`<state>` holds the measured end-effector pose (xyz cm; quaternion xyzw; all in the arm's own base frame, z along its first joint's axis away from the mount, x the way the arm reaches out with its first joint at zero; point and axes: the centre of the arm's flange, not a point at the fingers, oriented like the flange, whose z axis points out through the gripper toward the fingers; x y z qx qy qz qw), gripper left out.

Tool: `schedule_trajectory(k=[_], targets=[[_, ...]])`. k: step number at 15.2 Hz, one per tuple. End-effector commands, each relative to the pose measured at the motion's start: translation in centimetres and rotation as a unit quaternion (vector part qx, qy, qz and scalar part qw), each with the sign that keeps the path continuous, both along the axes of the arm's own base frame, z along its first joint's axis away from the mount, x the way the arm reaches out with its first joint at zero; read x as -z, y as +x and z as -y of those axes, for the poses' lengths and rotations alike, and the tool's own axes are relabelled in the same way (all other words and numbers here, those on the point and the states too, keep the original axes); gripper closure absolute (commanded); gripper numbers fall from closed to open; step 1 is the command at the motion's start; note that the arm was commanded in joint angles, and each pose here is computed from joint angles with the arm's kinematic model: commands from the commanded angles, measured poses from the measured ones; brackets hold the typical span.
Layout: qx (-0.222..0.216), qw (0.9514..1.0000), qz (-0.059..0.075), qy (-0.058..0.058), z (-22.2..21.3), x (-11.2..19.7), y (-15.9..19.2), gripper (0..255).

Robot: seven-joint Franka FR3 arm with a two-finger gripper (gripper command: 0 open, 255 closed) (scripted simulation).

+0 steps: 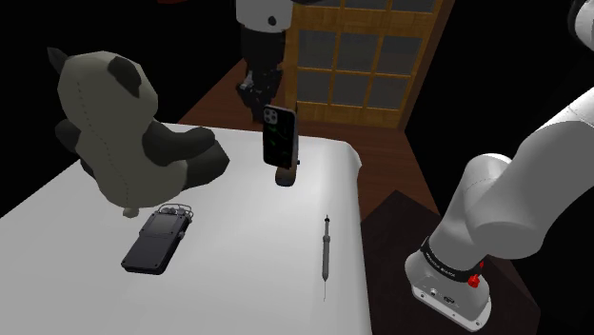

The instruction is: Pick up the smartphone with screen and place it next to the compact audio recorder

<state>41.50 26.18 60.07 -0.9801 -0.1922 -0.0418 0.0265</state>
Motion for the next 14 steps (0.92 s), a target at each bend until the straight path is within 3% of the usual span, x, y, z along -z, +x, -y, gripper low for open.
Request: schedule_trajectory(k=[1, 8, 14], targets=[[0.001, 1.0, 0.0, 0.0, -2.3, 0.1, -0.7, 255], [0.001, 1.0, 0.0, 0.0, -11.2, 0.1, -3.3, 255], [0.001, 1.0, 0.0, 0.0, -11.7, 2.7, -3.5, 255]])
